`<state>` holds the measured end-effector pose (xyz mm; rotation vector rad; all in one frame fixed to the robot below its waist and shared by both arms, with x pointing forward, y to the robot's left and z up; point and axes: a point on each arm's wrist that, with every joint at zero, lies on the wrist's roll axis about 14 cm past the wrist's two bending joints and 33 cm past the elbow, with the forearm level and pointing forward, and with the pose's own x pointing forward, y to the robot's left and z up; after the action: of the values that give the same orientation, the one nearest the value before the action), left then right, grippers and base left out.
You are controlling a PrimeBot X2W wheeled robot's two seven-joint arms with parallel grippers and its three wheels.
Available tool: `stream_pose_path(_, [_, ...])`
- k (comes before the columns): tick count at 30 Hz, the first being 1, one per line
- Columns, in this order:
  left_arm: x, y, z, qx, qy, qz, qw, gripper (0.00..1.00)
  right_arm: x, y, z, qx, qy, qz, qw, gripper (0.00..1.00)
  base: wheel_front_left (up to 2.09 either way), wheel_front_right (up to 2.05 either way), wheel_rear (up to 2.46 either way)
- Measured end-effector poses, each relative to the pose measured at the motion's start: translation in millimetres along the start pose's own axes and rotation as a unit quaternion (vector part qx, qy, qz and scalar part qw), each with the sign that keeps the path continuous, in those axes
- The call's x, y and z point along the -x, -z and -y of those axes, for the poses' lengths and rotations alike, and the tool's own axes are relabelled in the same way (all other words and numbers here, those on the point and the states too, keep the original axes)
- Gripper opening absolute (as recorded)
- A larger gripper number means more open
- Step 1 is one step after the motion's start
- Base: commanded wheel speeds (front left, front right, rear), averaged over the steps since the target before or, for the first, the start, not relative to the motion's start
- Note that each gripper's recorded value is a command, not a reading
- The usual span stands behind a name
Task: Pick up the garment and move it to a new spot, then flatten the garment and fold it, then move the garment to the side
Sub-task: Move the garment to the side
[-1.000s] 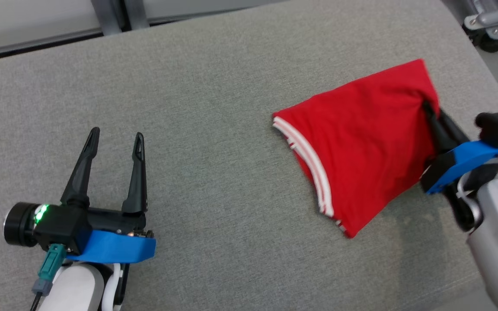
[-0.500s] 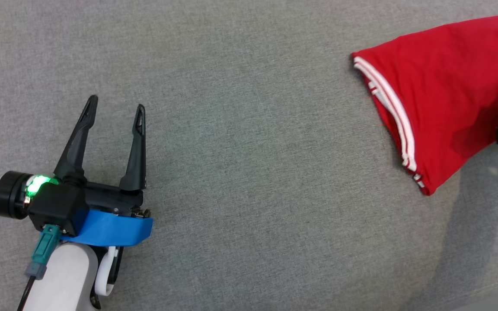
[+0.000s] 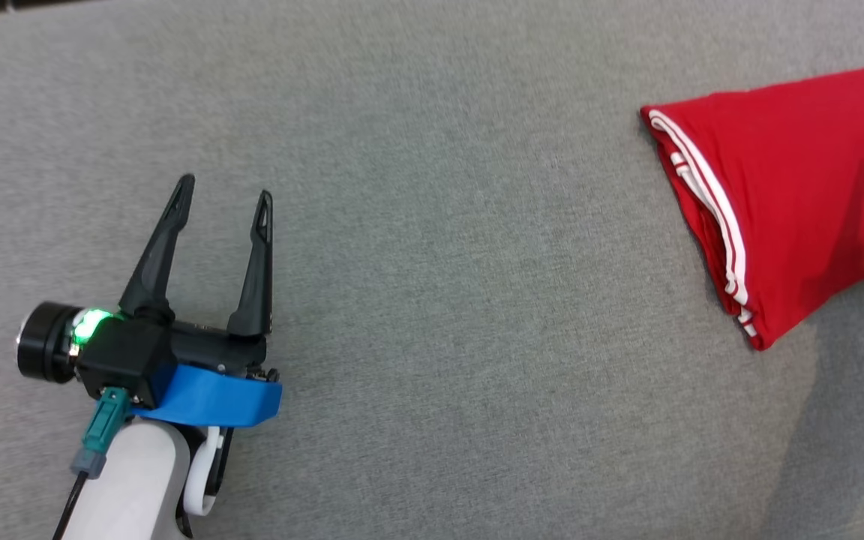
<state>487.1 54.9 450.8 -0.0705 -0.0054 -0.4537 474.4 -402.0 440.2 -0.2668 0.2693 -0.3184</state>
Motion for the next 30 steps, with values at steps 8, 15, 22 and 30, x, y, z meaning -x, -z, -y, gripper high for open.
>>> stream_pose_path(8, [38.4, -13.4, -12.1, -0.005, -0.047, -0.010, 0.999, 1.00, 60.7, -21.4, -47.6, -0.062, -0.035, 0.073, 0.995, 1.00, 0.00, 0.00, 0.00])
stream_pose_path(15, [79.5, -25.5, -27.2, -0.009, -0.101, -0.014, 0.995, 1.00, 113.1, -51.6, -103.9, -0.114, -0.099, 0.109, 0.982, 1.00, 0.00, 0.00, 0.00])
stream_pose_path(22, [125.6, -32.6, -46.8, -0.013, -0.158, -0.016, 0.987, 1.00, 151.9, -76.4, -141.1, -0.147, -0.163, 0.125, 0.968, 1.00, 0.00, 0.00, 0.00])
stream_pose_path(30, [167.3, -28.5, -47.5, -0.013, -0.182, -0.028, 0.983, 1.00, 186.7, -79.6, -148.2, -0.152, -0.190, 0.122, 0.962, 1.00, 0.00, 0.00, 0.00])
